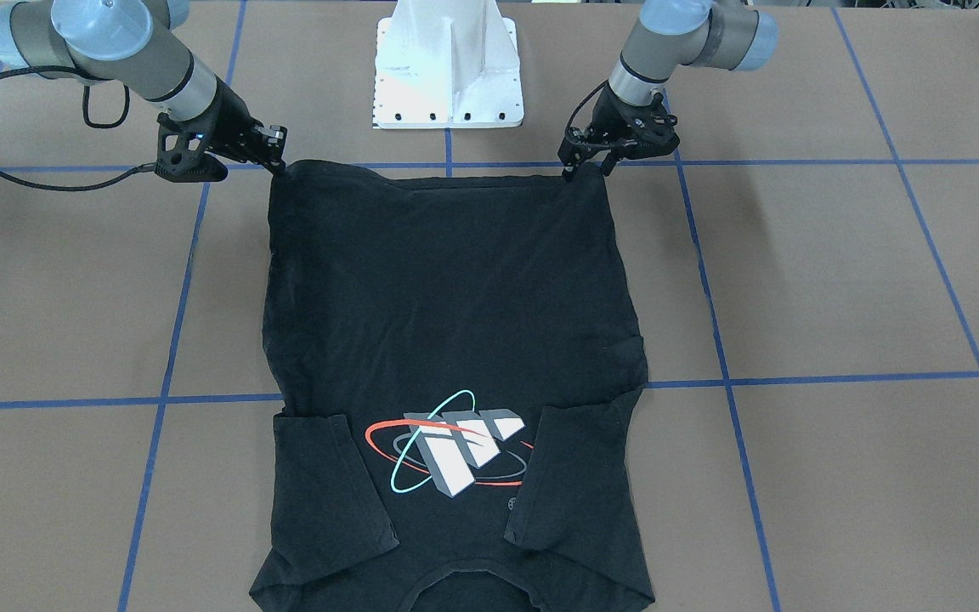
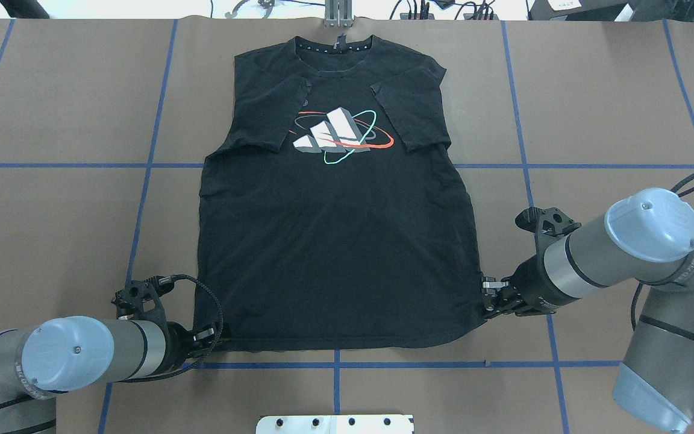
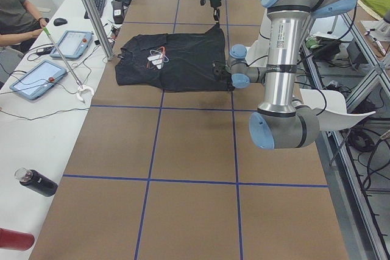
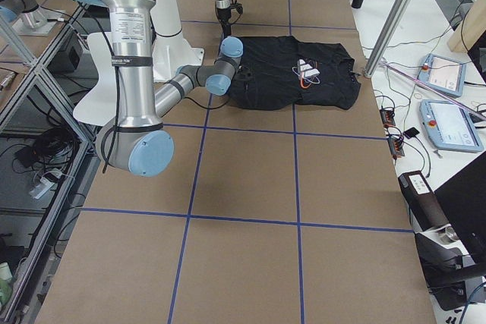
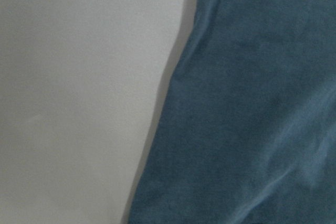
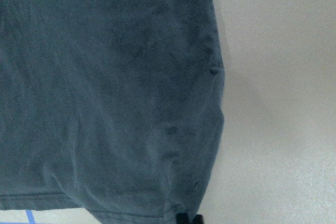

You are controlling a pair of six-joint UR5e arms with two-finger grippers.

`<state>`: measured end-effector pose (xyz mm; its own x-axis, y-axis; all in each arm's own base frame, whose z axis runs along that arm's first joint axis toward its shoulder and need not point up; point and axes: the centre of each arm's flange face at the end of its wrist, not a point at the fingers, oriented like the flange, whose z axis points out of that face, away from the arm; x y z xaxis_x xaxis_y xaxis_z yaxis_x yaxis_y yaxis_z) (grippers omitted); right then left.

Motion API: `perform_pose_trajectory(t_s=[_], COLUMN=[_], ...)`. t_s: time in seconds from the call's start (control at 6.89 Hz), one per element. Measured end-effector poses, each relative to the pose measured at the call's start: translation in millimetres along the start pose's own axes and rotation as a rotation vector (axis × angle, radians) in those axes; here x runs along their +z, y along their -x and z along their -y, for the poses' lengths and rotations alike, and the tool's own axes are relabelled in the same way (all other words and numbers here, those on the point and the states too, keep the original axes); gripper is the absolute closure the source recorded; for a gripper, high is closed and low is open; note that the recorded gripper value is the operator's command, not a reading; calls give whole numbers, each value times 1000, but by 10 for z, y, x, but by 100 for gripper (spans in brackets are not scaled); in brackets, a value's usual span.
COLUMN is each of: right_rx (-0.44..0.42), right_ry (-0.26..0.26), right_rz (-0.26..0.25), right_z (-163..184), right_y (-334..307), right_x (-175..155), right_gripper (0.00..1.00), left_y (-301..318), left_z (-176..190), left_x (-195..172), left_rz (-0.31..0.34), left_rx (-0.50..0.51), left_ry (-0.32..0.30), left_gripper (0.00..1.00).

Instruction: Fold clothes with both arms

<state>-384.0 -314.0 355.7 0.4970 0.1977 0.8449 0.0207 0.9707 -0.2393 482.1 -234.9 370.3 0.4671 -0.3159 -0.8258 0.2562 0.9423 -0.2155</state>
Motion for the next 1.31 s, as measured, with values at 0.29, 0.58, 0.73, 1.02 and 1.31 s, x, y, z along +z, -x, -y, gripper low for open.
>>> perform_pose_trajectory(t_s=[0.29, 0.58, 0.73, 1.02, 1.31], right_rx=[2, 7, 9, 10, 11], right_ry=[0, -2, -5, -5, -3], right_rz=[-1, -5, -5, -4, -2], right_z=[5, 24, 36, 41, 47], right_y=[-7, -37, -45, -44, -44], right_x=[-6, -7, -17, -28, -37], right_gripper=[100, 100, 100, 100, 100], left_y=[-12, -19, -25, -18, 6], left_z=[-9, -10, -10, -9, -10], left_x=[-21, -66, -84, -84, -55], left_rz=[-4, -11, -13, -8, 11], left_rx=[1, 2, 2, 1, 1], left_ry=[2, 2, 3, 2, -1], left_gripper=[42, 48, 44, 42, 43])
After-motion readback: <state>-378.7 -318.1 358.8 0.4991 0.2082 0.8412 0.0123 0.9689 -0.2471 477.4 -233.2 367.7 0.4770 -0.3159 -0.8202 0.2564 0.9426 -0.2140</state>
